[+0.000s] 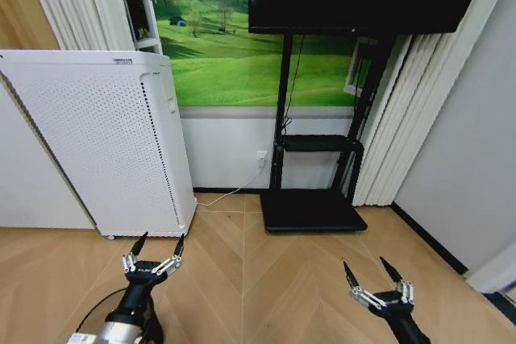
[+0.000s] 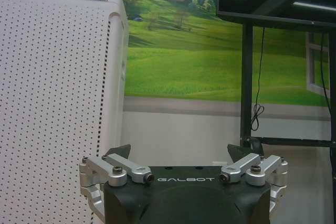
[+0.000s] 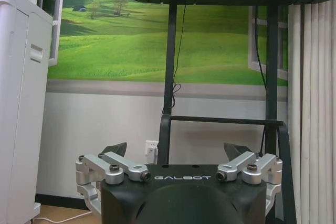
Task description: Pick up the trash bin and place the garbage on the floor into it.
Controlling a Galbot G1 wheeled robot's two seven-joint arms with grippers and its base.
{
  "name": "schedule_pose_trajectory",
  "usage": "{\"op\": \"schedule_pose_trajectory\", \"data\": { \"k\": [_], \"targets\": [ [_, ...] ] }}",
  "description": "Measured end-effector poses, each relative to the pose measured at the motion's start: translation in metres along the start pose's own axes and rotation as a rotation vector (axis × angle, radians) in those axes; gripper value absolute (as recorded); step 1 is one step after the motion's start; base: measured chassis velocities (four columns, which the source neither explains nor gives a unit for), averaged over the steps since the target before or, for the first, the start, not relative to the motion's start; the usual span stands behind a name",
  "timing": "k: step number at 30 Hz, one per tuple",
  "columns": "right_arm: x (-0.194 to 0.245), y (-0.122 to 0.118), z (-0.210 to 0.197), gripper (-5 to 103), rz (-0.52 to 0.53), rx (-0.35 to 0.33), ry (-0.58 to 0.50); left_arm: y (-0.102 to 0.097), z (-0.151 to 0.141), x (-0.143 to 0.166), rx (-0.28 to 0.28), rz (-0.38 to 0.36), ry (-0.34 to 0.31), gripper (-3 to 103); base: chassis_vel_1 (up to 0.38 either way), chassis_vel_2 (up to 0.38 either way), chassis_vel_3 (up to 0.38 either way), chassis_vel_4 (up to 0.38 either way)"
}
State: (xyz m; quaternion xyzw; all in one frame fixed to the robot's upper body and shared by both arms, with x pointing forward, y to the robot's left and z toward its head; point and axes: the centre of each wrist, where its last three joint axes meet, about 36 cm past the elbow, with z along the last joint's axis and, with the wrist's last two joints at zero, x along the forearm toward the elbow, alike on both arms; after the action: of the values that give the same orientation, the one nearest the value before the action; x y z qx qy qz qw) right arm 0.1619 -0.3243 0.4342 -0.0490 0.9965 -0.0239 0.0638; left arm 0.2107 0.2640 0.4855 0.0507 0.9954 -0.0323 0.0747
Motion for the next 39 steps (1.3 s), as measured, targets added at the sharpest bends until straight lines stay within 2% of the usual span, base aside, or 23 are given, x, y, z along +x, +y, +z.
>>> {"op": "schedule_pose_trajectory", "data": {
  "k": [39],
  "targets": [
    [0.0002,-0.0003,0.0008,100,0.002,-0.001,0.000,0.0003,0.0000,0.0001,0.001,-0.001,0.000,100,0.000,0.000,0.000,0.000]
  ]
}}
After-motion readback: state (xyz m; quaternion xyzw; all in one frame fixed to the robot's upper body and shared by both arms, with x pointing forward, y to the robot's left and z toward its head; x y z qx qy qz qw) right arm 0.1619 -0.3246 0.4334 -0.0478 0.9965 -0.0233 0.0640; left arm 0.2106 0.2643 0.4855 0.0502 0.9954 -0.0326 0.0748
